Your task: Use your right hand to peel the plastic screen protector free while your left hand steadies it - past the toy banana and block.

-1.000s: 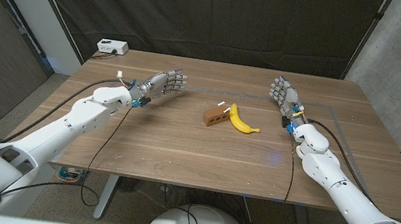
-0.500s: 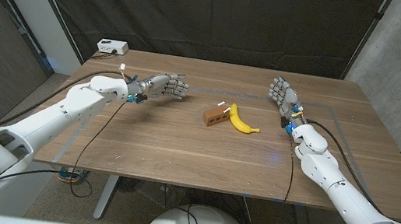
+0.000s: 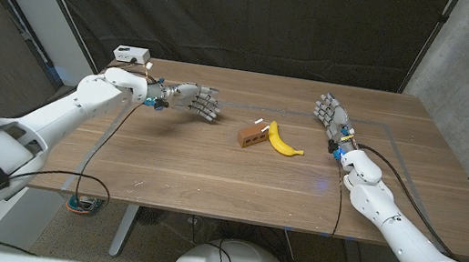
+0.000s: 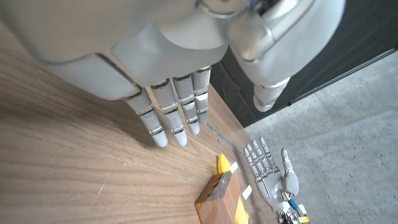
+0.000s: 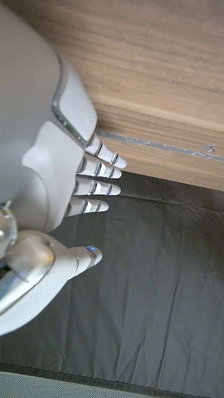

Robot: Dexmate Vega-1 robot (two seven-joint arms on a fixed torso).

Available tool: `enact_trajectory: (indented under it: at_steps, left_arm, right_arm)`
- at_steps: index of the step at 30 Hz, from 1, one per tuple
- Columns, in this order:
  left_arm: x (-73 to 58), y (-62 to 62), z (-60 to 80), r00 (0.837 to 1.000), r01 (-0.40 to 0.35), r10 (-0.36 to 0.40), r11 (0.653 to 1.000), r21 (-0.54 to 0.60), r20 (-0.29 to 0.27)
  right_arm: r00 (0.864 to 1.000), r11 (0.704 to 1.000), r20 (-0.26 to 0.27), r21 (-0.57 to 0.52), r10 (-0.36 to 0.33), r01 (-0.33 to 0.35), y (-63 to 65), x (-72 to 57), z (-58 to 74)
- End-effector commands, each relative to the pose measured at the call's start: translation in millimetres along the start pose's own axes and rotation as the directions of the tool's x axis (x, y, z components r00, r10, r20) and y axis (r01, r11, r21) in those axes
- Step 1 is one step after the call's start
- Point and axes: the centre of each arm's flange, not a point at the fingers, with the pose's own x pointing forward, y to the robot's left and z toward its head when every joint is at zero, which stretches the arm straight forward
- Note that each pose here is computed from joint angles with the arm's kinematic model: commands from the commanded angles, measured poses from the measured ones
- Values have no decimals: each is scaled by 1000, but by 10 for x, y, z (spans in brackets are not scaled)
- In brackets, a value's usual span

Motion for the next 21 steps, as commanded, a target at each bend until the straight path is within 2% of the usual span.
enact_trajectory:
  at_steps: [1,6,12,21]
  left_arm:
    - [-36,195,299,974,183,-171,981,64,-151]
    - [-10,212,373,962,226,-210,971,78,-175]
    - [47,222,459,941,270,-243,958,91,-235]
    - [125,279,653,896,334,-268,932,139,-354]
  right_arm:
    - [1000,999,12,30,-14,13,-56,-64,-91]
    - [1000,999,15,40,-17,17,-76,-78,-120]
    - [1000,999,24,42,-11,10,-89,-69,-121]
    - [998,999,50,36,27,-29,-28,1,-73]
